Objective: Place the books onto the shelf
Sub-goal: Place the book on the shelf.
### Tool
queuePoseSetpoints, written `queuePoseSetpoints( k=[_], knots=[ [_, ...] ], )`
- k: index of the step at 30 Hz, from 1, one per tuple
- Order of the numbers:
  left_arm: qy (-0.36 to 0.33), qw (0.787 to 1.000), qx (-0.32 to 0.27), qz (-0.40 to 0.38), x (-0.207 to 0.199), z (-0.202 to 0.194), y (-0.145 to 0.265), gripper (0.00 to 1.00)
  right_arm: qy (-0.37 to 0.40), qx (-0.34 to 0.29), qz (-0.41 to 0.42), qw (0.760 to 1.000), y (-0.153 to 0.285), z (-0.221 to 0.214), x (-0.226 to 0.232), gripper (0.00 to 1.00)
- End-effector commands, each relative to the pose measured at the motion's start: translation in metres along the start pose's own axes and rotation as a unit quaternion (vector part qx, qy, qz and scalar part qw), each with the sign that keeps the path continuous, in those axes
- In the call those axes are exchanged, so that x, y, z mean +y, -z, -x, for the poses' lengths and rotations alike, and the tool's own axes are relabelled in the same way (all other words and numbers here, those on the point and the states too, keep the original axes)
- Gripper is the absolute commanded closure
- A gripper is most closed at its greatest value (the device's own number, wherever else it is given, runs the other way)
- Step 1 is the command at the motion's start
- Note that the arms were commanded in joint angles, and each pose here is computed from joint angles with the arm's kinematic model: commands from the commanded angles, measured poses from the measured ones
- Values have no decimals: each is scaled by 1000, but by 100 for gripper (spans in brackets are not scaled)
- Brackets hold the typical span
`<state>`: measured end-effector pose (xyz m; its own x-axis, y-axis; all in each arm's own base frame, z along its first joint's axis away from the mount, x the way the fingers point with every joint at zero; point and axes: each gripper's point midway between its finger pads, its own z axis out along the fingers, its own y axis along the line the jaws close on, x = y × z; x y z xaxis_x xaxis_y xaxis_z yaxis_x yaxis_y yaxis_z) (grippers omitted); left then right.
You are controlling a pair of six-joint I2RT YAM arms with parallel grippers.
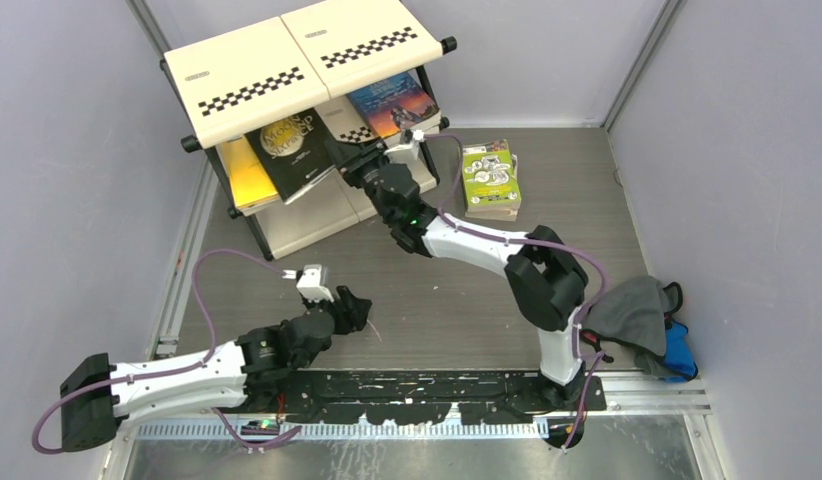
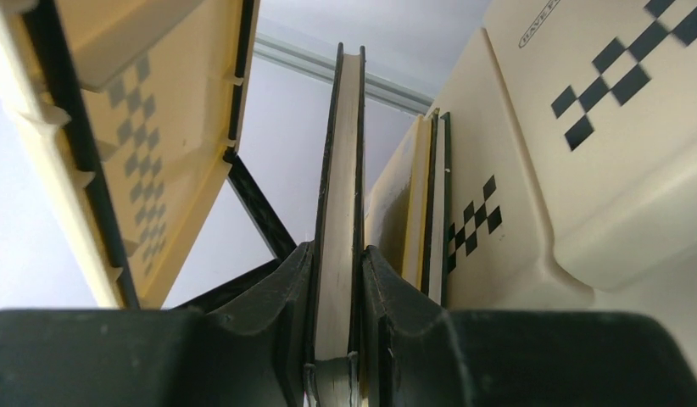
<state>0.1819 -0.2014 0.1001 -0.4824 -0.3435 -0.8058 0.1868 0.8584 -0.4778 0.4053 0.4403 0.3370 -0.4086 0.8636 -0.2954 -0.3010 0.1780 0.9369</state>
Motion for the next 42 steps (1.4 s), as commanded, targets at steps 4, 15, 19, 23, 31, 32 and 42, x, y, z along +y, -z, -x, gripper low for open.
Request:
queuePoseSetpoints(
  k=[4,15,19,23,31,32,42],
  knots=[
    [10,1000,-10,11,8,1,2,40,-87,-79,128,985,-17,18,102,99],
    [13,1000,-11,12,10,0,2,40,-78,-88,99,988,-30,-13,99,99],
    [16,1000,-12,13,11,0,3,40,-70,-93,82,990,-31,-24,99,99],
    [18,1000,-13,13,12,1,4,39,-65,-106,67,990,-32,-30,99,99],
    [22,1000,-13,16,15,0,4,40,-64,-117,40,990,-36,-37,93,99],
    [23,1000,-14,16,15,0,4,40,-64,-119,36,990,-36,-37,91,99],
    [22,1000,-14,15,13,0,4,39,-32,-111,-11,993,-41,-46,74,66]
  ],
)
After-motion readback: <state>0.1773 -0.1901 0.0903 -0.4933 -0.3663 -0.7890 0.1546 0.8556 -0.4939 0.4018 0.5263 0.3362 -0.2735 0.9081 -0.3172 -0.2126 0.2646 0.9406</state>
